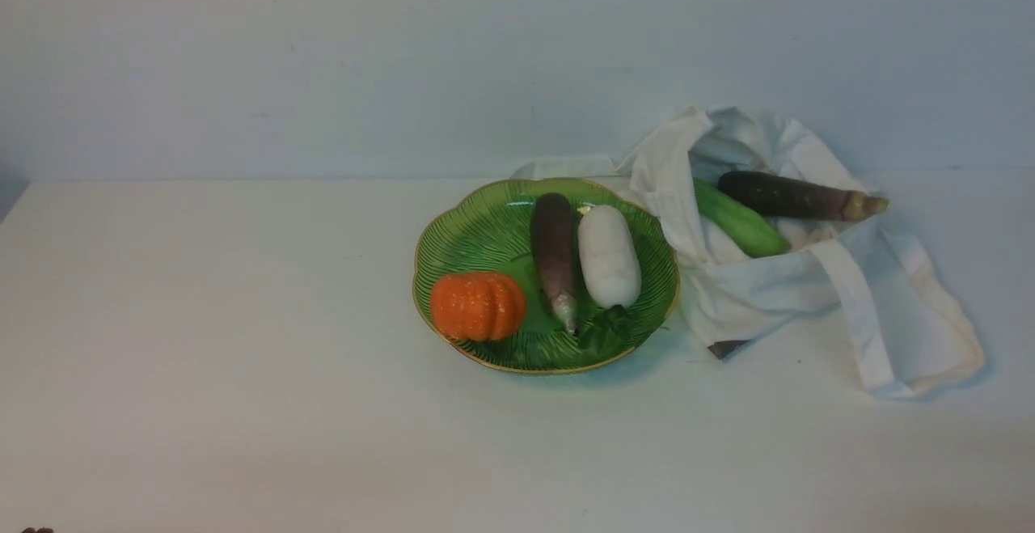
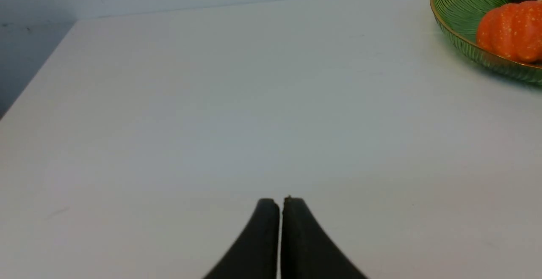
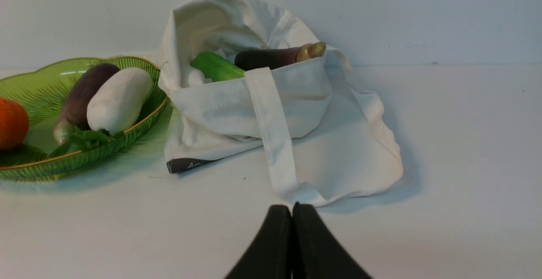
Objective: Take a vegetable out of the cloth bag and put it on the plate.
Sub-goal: Use the right arm to grab a chayote from the bag
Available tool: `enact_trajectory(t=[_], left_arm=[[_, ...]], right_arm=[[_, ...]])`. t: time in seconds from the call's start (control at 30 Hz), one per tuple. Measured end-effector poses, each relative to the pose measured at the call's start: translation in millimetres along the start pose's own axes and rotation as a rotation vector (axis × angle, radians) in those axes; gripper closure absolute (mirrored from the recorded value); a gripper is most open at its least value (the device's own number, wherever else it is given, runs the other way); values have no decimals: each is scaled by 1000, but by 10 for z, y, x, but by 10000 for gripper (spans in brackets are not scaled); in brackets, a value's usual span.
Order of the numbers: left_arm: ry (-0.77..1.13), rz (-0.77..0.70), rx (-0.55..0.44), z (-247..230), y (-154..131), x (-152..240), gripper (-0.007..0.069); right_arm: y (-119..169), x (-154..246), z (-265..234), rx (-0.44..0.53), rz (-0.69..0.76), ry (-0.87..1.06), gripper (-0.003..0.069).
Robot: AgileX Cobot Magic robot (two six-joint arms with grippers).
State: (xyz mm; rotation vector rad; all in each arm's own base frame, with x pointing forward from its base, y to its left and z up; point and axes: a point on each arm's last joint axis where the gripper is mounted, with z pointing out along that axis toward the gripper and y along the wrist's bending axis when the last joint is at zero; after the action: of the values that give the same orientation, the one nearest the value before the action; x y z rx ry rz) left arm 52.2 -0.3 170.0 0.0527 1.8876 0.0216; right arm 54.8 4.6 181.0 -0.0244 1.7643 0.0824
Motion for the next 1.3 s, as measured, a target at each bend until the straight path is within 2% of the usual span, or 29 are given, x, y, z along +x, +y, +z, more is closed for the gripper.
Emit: enact_trajectory(t=[0.8, 0.9, 1.0, 1.07, 1.17, 1.3], left_arm=[[0, 0, 0, 0, 0, 0, 630], [0, 0, 0, 0, 0, 0, 630], [0, 0, 0, 0, 0, 0, 630], [0, 0, 0, 0, 0, 0, 630], [0, 0, 0, 0, 0, 0, 630], [0, 0, 0, 0, 0, 0, 630]], right_arm=[[0, 0, 0, 0, 10, 0, 673], [33, -12, 0, -37, 242, -12, 673], [77, -70, -4, -109, 677, -52, 673], [92, -93, -8, -142, 861, -58, 673], [103, -116, -12, -171, 995, -66, 673], [107, -125, -14, -183, 1053, -68, 673]])
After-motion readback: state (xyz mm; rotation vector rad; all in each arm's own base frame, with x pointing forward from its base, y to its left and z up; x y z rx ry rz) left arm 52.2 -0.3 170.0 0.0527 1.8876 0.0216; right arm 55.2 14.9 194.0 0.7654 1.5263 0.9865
